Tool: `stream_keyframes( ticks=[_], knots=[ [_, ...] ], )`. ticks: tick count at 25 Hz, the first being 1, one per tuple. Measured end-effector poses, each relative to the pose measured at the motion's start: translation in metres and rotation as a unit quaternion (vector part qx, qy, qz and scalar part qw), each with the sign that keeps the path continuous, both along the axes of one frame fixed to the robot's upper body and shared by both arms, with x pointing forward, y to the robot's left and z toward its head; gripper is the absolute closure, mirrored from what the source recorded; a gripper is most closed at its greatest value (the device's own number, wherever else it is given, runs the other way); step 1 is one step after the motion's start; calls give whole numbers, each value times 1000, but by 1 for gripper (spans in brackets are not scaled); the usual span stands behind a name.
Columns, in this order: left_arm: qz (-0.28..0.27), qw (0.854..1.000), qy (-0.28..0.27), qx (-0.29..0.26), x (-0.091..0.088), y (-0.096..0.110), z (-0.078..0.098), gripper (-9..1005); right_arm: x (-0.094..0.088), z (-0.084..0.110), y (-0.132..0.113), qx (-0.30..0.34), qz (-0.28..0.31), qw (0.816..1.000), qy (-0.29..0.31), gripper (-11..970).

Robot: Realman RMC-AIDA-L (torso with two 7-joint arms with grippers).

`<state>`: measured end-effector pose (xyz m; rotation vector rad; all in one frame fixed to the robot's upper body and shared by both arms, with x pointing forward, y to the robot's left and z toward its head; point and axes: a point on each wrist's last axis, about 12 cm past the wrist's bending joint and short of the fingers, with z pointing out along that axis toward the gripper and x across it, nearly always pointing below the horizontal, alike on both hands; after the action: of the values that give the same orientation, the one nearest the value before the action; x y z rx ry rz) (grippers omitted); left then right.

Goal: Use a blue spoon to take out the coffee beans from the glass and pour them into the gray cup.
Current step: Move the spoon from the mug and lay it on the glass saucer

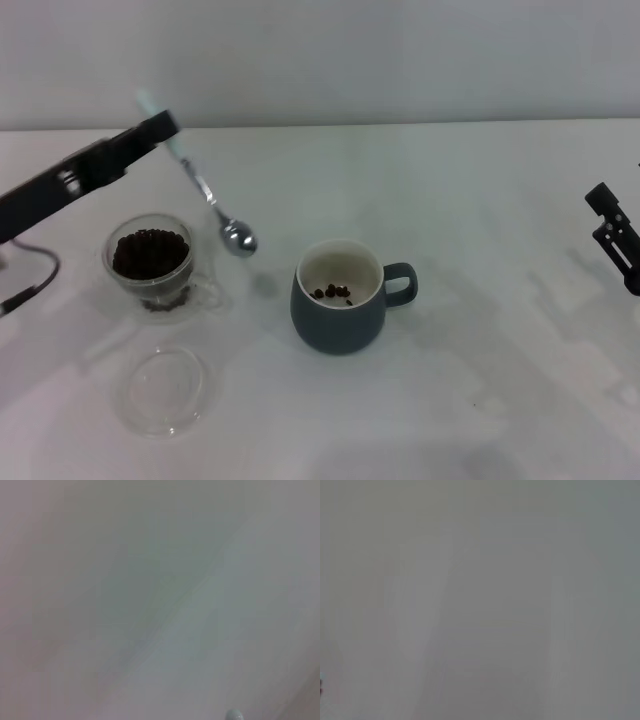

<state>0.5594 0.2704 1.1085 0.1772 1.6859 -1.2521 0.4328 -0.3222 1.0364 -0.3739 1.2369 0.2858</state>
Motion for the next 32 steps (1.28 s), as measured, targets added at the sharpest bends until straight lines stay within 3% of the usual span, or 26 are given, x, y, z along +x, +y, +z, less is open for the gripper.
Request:
stream_keyframes(
  ticks=[3, 4, 7, 23, 32],
  knots=[
    [16, 1000, -4, -6, -12, 11, -6, 871, 0, 0, 0, 0, -1, 1000, 0, 309],
    [35, 999, -8, -8, -24, 22, -15, 871, 0, 0, 0, 0, -1, 1000, -1, 309],
    [41, 999, -11, -3, -33, 26, -22, 872, 1, 0, -1, -1, -2, 1000, 1, 309],
    [57, 998, -12, 30, -53, 30, -51, 872, 0, -3, 0, -4, 3, 1000, 12, 308],
    [82, 996, -4, 46, -77, 44, -64, 872, -1, -3, -1, -3, -3, 1000, 14, 308]
  ],
)
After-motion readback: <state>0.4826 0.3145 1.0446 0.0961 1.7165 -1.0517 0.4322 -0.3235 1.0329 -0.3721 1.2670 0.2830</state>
